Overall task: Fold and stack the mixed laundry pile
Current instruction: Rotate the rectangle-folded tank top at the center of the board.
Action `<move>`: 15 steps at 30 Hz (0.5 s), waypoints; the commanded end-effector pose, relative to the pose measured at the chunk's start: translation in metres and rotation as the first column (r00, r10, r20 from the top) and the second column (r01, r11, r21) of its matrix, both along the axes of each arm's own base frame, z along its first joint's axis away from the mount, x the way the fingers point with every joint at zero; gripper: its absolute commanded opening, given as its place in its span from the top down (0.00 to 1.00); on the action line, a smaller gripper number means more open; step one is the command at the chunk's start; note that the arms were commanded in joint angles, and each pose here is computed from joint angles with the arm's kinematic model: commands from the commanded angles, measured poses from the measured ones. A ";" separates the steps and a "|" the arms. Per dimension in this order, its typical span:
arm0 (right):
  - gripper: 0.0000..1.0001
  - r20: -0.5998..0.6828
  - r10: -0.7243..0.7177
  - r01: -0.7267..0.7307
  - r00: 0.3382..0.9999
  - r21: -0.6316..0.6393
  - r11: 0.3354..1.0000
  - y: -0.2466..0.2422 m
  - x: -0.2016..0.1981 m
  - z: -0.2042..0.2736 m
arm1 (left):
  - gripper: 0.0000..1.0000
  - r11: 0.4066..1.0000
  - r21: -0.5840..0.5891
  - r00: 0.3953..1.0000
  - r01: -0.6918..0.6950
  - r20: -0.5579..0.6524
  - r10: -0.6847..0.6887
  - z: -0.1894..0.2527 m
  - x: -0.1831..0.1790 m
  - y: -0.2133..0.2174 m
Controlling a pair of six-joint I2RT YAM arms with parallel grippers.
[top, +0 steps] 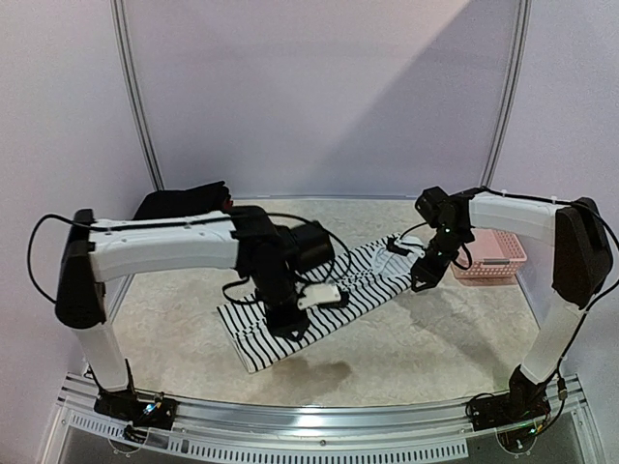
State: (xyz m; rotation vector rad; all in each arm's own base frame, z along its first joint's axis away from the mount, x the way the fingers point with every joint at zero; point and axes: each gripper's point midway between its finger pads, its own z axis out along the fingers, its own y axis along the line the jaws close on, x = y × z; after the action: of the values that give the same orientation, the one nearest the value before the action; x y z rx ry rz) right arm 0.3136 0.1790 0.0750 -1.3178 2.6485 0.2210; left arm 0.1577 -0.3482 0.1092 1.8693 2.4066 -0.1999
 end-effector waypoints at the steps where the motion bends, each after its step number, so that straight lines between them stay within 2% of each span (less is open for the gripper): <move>1: 0.66 -0.019 -0.031 0.031 0.999 0.022 0.999 0.014 0.009 -0.004 | 0.67 0.951 -0.192 0.947 -0.241 0.167 0.274 0.036 0.076 0.003; 3: 0.70 -0.041 -0.047 0.047 0.998 0.013 0.999 0.017 0.015 -0.013 | 0.71 0.928 -0.218 0.930 -0.301 0.148 0.336 0.026 0.087 0.009; 8: 0.77 -0.065 -0.046 0.045 0.997 -0.009 0.999 0.025 0.026 -0.032 | 0.77 0.899 -0.248 0.910 -0.361 0.116 0.398 -0.002 0.086 0.016; 15: 0.87 -0.062 -0.049 0.044 0.997 -0.076 0.996 0.028 0.044 -0.058 | 0.80 0.862 -0.273 0.889 -0.427 0.045 0.455 -0.026 0.074 0.019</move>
State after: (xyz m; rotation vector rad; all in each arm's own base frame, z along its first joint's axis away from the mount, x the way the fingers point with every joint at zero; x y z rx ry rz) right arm 0.3414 0.2023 0.0288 -1.2897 2.7614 0.2324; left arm 0.2294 -0.3148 0.0816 1.2614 2.5349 -0.2350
